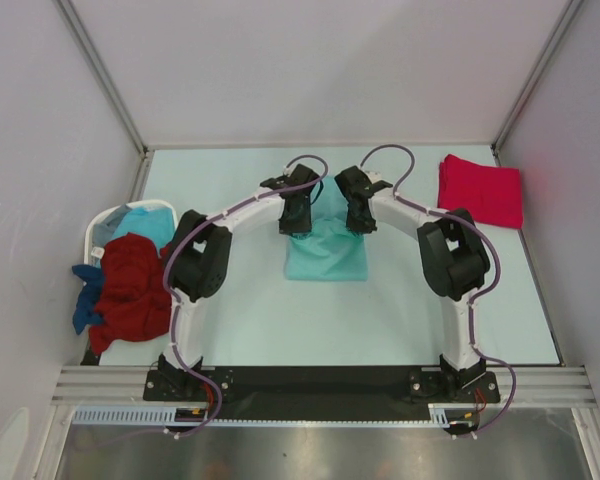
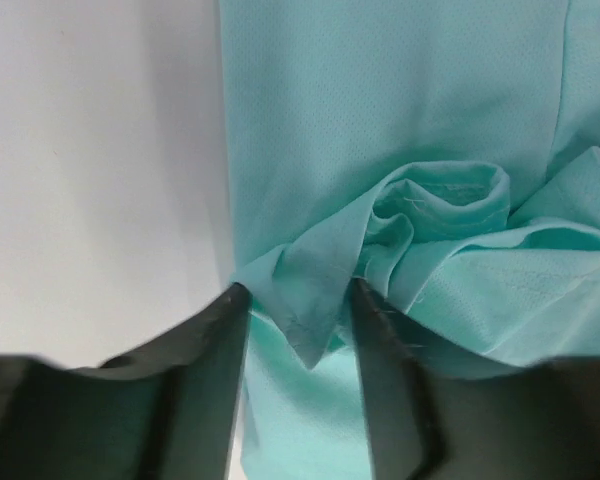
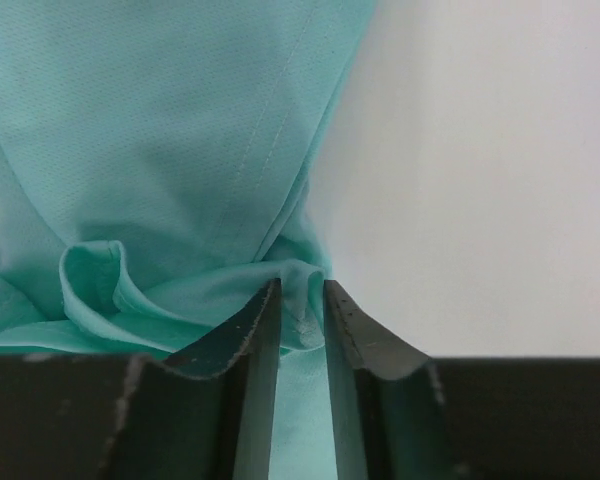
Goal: Fold and stack the t-shirts
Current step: Fold the folded rectangular tshirt in 1/3 of the way
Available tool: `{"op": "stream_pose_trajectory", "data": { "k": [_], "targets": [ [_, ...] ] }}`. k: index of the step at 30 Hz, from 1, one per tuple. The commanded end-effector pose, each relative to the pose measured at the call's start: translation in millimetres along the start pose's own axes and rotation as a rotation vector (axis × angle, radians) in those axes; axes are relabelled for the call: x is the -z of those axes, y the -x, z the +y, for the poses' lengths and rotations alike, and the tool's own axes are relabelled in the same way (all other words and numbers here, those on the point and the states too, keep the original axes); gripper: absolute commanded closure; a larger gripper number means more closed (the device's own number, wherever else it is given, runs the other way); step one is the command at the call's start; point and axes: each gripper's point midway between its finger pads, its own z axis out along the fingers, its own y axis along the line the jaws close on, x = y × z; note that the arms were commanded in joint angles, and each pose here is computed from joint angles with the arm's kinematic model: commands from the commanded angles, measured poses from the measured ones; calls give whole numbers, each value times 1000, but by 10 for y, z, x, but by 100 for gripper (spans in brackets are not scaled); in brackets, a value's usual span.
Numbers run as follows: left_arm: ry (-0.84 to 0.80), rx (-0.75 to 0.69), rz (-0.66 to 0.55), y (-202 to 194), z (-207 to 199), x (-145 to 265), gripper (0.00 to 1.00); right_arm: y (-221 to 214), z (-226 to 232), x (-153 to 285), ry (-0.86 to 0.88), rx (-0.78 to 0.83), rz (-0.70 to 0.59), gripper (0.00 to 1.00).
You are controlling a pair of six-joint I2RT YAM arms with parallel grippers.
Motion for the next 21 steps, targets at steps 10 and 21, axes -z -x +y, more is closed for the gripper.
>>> {"op": "stream_pose_trajectory", "data": {
  "k": [10, 21],
  "targets": [
    [-61, 52, -247, 598, -16, 968, 22, 430, -61, 747, 53, -46, -153, 50],
    [-93, -7, -185, -221, -191, 1069, 22, -509, 203, 991, 107, 52, -80, 53]
  ]
}}
